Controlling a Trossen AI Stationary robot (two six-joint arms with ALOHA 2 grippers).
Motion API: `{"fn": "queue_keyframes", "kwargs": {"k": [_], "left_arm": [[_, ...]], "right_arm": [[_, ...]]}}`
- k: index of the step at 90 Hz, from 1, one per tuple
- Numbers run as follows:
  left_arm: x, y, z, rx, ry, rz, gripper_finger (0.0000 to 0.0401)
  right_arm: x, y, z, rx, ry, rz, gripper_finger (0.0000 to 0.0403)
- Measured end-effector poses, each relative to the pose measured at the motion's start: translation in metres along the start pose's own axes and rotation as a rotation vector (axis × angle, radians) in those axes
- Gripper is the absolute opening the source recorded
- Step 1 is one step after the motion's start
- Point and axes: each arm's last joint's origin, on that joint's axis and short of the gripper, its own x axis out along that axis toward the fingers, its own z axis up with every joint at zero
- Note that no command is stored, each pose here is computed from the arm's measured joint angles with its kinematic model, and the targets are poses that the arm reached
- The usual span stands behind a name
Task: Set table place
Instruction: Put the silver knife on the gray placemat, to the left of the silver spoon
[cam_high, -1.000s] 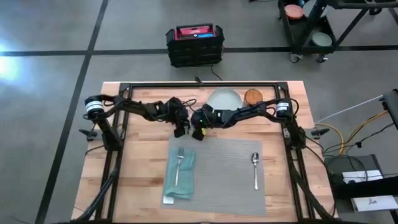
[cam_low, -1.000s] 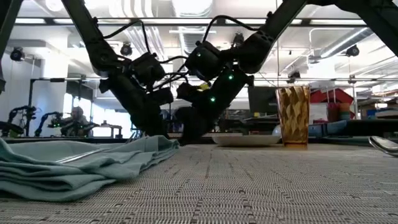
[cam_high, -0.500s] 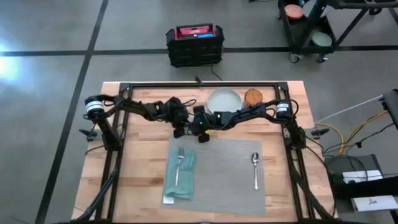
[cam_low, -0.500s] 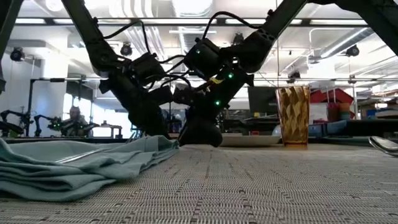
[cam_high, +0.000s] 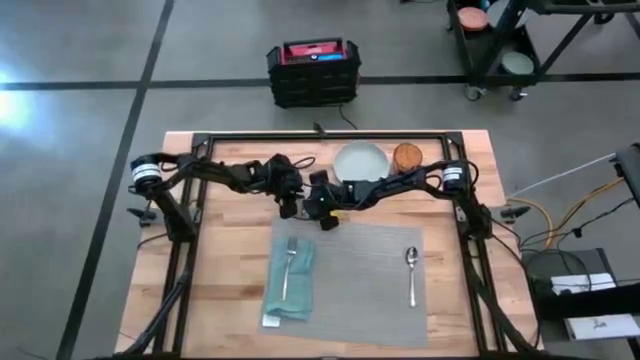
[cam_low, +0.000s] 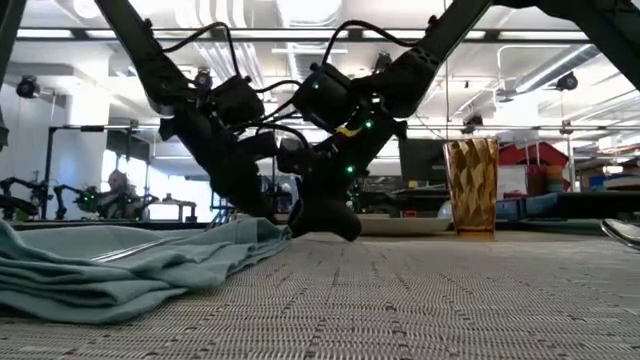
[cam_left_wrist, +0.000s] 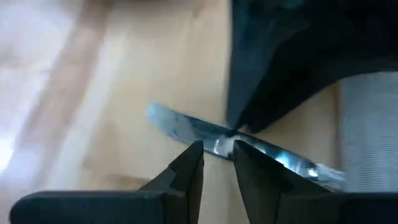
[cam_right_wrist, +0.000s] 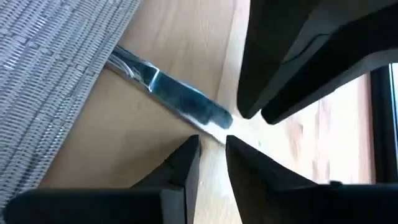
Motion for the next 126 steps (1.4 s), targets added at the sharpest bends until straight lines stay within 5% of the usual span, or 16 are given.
{"fn": "queue_keyframes", "kwargs": {"k": [60,126], "left_arm": [[0.016,-0.002,-0.014,0.104,0.006,-0.031,0.0075],[0.022,-0.002,-0.014,0.096,-0.033,-0.07,0.0075]], "right_arm": [[-0.002,-0.002,0.002,-0.014,0.006,0.006,0.0171],[0.014,0.004,-0.003,-0.161,-0.023,-0.008,0.0108]]}}
